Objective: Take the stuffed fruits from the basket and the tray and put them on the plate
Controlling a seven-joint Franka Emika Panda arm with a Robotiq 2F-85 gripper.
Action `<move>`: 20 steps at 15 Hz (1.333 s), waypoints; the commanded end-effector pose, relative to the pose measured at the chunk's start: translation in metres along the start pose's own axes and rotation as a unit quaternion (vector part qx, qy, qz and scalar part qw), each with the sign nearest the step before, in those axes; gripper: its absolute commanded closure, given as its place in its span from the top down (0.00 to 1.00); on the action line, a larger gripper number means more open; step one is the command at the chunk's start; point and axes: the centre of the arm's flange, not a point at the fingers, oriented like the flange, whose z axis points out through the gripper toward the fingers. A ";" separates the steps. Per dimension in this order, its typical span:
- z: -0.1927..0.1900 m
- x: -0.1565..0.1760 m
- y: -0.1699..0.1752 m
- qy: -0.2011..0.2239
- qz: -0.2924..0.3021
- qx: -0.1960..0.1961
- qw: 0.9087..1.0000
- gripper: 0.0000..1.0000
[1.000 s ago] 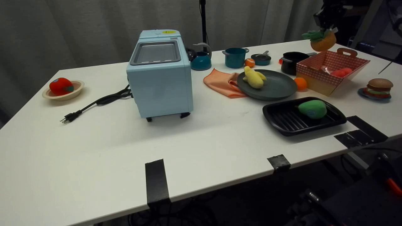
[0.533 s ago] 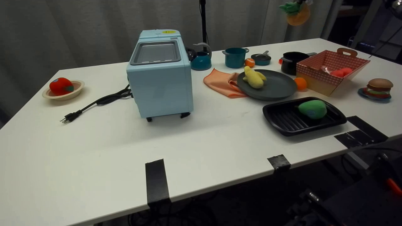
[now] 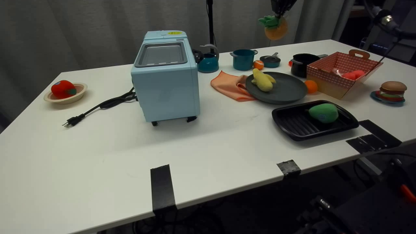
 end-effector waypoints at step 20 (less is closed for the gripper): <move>0.065 -0.076 -0.033 -0.094 -0.060 0.046 0.993 0.02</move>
